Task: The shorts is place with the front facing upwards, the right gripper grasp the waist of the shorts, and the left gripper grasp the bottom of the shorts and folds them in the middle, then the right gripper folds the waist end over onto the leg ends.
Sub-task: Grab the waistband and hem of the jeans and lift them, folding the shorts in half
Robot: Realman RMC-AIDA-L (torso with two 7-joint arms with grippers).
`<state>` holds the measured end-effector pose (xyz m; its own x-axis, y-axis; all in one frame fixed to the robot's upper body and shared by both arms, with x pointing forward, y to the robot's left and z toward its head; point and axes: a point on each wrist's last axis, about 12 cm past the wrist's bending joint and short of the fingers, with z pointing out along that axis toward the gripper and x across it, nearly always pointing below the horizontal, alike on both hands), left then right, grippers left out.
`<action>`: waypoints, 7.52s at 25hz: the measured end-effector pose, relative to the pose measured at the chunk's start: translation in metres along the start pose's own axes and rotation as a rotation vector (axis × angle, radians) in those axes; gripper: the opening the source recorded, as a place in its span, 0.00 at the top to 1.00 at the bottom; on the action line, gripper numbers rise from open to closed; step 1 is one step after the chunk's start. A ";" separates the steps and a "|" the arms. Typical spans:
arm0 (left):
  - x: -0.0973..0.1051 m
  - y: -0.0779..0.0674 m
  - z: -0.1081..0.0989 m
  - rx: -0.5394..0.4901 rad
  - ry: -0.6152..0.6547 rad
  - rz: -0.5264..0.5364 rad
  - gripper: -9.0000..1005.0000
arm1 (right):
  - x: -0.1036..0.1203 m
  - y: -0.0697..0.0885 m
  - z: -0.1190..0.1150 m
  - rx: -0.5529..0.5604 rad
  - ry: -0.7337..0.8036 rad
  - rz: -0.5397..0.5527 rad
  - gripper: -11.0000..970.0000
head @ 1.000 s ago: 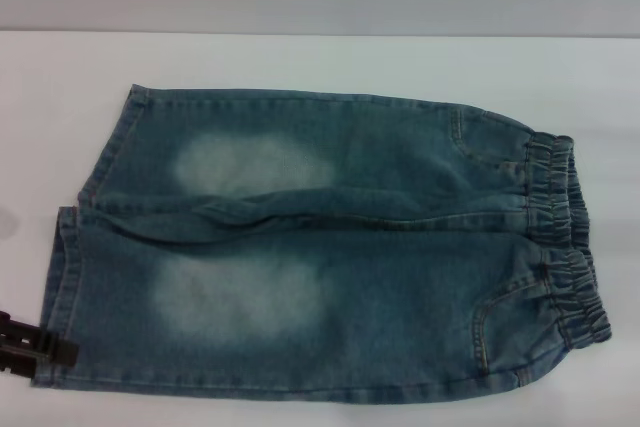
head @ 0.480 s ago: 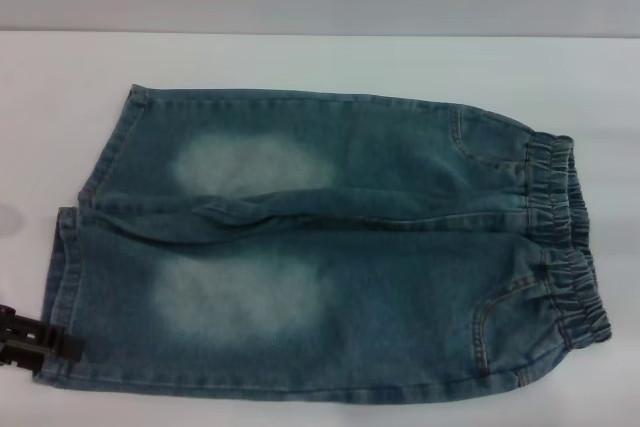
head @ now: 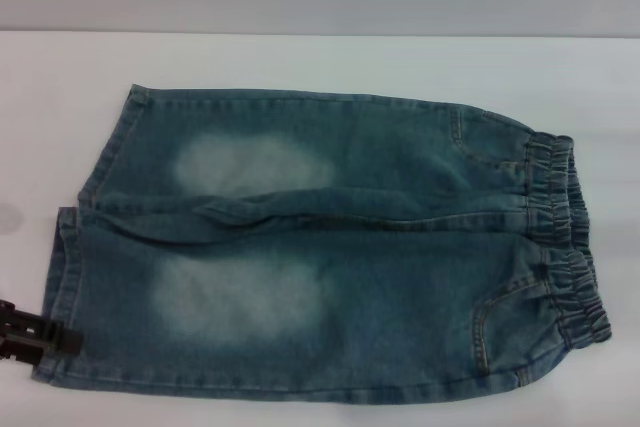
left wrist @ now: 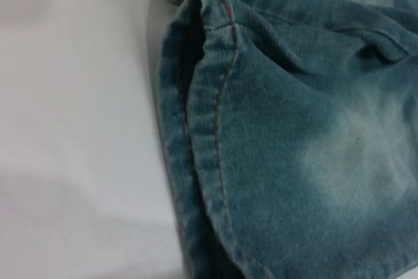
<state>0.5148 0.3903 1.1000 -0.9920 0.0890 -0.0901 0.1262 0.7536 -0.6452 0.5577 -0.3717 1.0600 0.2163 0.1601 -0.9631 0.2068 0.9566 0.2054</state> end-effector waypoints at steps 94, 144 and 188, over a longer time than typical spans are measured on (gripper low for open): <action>-0.025 -0.018 -0.005 0.118 -0.222 0.029 0.99 | -0.034 -0.023 0.023 -0.305 0.156 0.350 0.46; -0.053 -0.035 0.005 0.130 -0.337 0.088 0.99 | -0.072 0.039 -0.002 -1.181 1.484 -0.491 0.47; -0.066 -0.036 0.003 0.091 -0.377 0.113 0.99 | -0.050 0.078 -0.002 -1.293 1.522 -0.551 0.47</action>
<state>0.5759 0.3550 1.1272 -0.9005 -0.0901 -0.4254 0.2515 0.6902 -0.6785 0.5607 -0.3042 1.1241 -0.5485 -0.7598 -0.3492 -0.8286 0.4377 0.3492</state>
